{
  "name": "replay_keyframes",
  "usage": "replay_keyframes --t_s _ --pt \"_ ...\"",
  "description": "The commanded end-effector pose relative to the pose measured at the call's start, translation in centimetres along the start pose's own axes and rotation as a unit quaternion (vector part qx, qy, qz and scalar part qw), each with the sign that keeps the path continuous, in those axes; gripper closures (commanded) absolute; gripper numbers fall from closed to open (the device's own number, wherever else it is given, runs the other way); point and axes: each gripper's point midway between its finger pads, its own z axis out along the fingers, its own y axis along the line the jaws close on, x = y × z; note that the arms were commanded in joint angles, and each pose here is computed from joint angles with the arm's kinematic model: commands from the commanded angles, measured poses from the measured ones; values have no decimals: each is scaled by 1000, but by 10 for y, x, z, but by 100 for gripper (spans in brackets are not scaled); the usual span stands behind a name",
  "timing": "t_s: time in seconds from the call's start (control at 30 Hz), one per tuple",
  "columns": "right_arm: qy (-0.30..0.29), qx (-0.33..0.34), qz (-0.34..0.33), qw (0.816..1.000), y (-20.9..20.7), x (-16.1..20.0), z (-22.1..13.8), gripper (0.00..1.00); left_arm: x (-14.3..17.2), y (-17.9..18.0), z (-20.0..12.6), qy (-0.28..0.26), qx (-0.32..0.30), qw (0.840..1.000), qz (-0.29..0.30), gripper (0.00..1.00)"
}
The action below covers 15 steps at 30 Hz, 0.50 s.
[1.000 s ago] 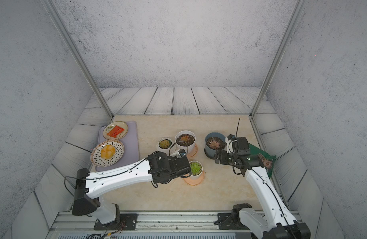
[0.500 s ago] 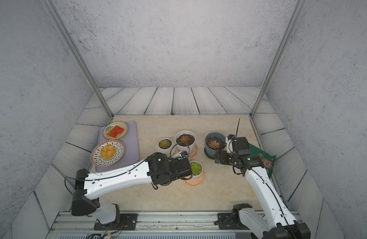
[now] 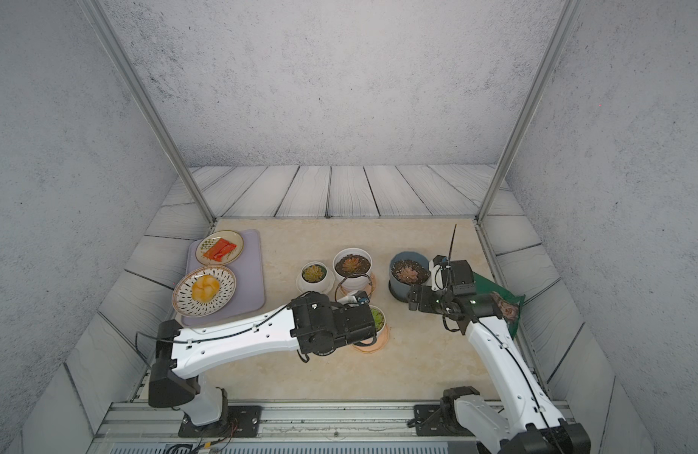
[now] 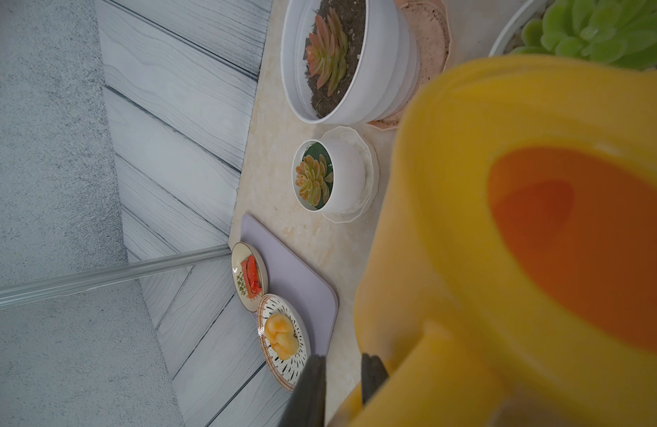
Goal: Water the succulent around the soil edge
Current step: Water the soil of the potted plant with water.
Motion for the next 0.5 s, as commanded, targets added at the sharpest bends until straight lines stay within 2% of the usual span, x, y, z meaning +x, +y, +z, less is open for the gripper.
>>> replay_keyframes --t_s 0.0,0.47 --pt "-6 3 -9 1000 2 -6 -5 7 -10 4 -6 -13 -4 1000 0 100" --pt "-8 2 -9 1000 2 -6 -6 7 -30 3 -7 -31 -10 999 2 100"
